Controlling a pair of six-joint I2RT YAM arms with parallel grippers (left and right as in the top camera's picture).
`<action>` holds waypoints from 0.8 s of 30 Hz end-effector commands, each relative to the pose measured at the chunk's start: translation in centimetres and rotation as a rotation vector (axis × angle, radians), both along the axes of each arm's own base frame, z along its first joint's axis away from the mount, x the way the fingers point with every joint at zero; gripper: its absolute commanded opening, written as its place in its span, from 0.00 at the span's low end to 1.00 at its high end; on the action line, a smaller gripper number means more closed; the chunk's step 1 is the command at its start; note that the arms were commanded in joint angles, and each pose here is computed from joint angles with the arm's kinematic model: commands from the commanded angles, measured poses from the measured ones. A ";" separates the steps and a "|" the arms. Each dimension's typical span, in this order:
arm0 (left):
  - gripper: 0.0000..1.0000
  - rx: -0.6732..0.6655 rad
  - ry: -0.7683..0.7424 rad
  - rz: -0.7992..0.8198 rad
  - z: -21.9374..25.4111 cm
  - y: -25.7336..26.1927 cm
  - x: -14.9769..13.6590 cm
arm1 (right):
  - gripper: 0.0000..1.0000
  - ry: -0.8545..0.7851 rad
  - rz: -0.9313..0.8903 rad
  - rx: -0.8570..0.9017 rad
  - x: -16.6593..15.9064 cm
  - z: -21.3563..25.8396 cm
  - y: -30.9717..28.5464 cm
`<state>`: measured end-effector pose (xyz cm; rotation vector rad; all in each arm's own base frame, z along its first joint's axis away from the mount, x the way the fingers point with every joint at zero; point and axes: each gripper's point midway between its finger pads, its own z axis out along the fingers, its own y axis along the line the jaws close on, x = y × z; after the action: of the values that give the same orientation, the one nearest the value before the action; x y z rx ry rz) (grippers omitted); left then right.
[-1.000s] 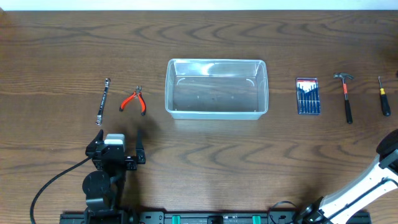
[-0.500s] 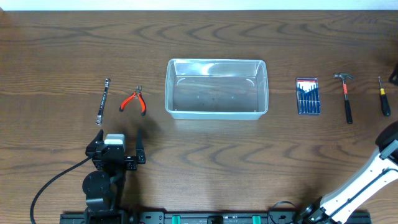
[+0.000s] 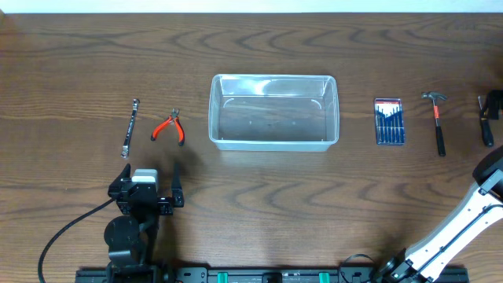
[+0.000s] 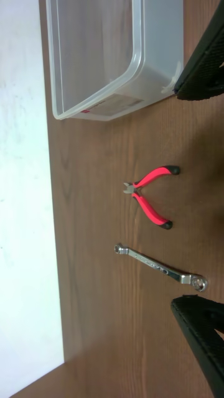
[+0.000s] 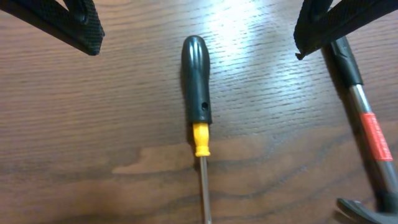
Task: Pack container
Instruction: 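Move the right gripper over the yellow-and-black screwdriver, then lower the right gripper and close it on the screwdriver's black handle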
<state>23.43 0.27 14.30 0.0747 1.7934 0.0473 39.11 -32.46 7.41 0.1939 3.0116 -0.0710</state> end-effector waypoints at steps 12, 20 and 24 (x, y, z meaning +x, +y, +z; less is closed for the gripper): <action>0.98 -0.001 0.028 0.012 -1.3 0.2 0.0 | 0.99 0.098 0.055 0.031 -1.1 -2.6 0.7; 0.98 -0.001 0.028 0.012 -1.3 0.2 0.0 | 0.99 0.119 0.073 0.025 -1.4 -3.3 0.4; 0.98 -0.001 0.028 0.012 -1.3 0.2 0.0 | 0.99 0.136 0.071 0.037 -1.6 -4.4 0.3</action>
<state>23.43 0.27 14.30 0.0747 1.7934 0.0473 37.64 -32.14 4.85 0.1286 3.1165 -0.0380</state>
